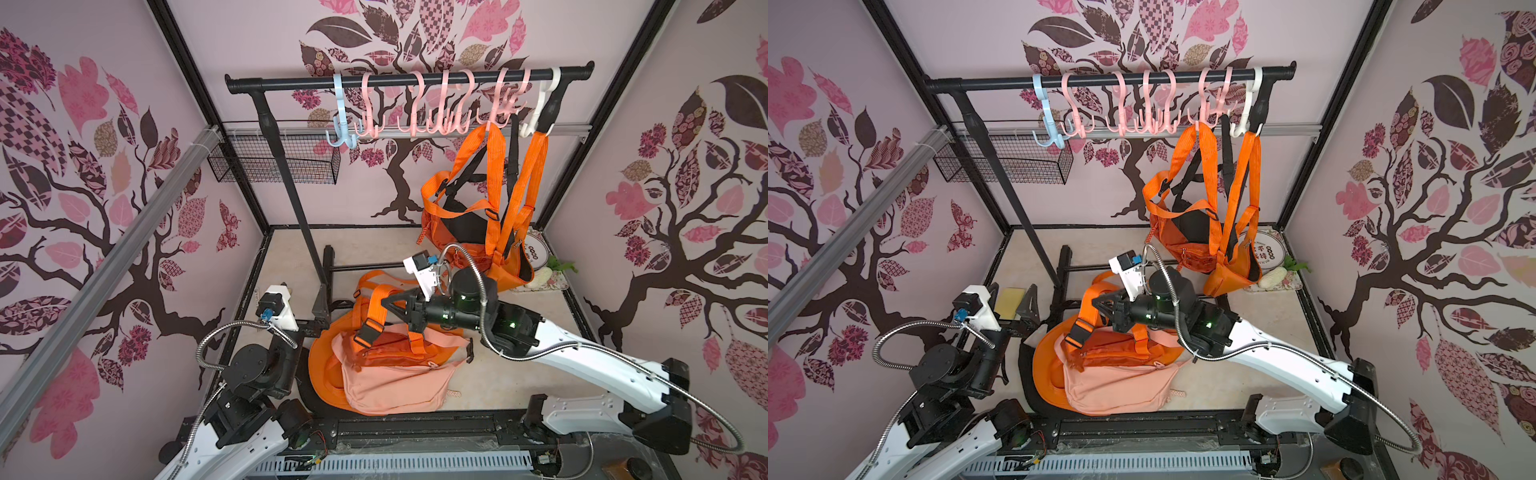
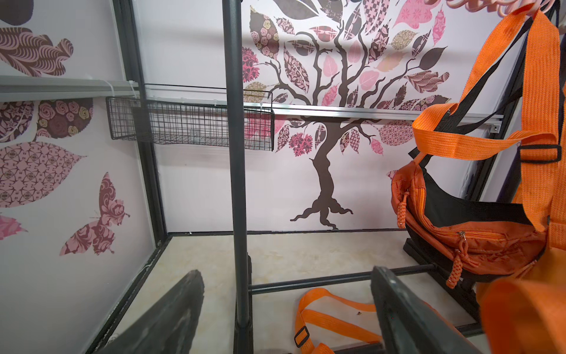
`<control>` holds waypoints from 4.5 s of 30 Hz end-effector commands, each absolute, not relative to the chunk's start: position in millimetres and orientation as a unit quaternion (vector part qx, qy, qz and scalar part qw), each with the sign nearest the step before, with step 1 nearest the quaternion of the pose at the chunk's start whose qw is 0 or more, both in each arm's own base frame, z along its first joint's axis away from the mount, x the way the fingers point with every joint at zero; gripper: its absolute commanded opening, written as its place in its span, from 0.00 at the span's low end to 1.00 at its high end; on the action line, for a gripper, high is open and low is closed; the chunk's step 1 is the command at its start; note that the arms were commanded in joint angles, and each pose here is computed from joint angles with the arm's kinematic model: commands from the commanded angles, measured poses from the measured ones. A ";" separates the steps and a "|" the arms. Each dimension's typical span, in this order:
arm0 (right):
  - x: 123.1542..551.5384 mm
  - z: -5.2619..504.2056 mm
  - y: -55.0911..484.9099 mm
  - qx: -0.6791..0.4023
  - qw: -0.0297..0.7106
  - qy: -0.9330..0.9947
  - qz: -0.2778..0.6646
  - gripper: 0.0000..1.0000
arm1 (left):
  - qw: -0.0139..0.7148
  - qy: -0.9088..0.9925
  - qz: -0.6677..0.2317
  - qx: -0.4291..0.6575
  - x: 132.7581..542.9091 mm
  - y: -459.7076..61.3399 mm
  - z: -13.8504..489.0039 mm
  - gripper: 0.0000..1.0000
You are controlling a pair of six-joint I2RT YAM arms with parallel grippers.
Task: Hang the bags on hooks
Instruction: Pick up the bag from the bag.
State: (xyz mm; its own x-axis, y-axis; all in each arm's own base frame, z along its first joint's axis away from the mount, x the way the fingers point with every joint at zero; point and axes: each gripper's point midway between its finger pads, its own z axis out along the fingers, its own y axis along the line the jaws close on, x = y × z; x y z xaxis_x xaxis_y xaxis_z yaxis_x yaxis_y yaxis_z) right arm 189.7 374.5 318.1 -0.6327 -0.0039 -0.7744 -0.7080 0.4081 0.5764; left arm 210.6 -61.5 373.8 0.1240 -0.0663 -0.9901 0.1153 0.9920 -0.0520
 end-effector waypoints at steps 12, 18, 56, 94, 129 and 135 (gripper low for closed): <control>177.6 198.7 323.6 -0.247 0.275 0.865 0.339 0.68 | 0.741 0.667 -0.067 0.044 217.1 -76.8 367.1 0.88; 208.0 195.8 302.9 -0.200 0.292 0.885 0.302 0.67 | 0.737 0.670 -0.070 0.055 218.9 -82.4 365.7 0.89; 320.5 98.2 293.8 -0.189 0.298 0.927 0.126 0.07 | 0.730 0.674 -0.082 0.080 220.1 -94.2 362.4 0.89; 208.0 344.8 278.1 -0.243 0.466 0.780 0.340 0.00 | 0.455 0.776 -0.293 0.323 184.7 -265.9 264.1 0.64; 302.4 580.8 226.4 -0.152 0.646 0.699 0.268 0.00 | 0.612 0.710 -0.261 0.232 303.7 -289.5 533.1 0.00; 315.6 619.1 210.8 -0.122 0.689 0.669 0.250 0.00 | 0.626 0.694 -0.281 0.218 329.8 -299.1 560.6 0.00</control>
State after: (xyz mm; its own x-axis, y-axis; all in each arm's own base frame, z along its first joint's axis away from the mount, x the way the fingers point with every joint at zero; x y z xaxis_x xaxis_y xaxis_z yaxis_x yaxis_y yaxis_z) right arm 317.3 221.5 600.2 -0.0815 0.1722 -0.9817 -0.5298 0.8268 0.1890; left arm 332.2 -305.4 532.6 -0.1565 0.0009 -0.9877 0.6369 0.7644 -0.1002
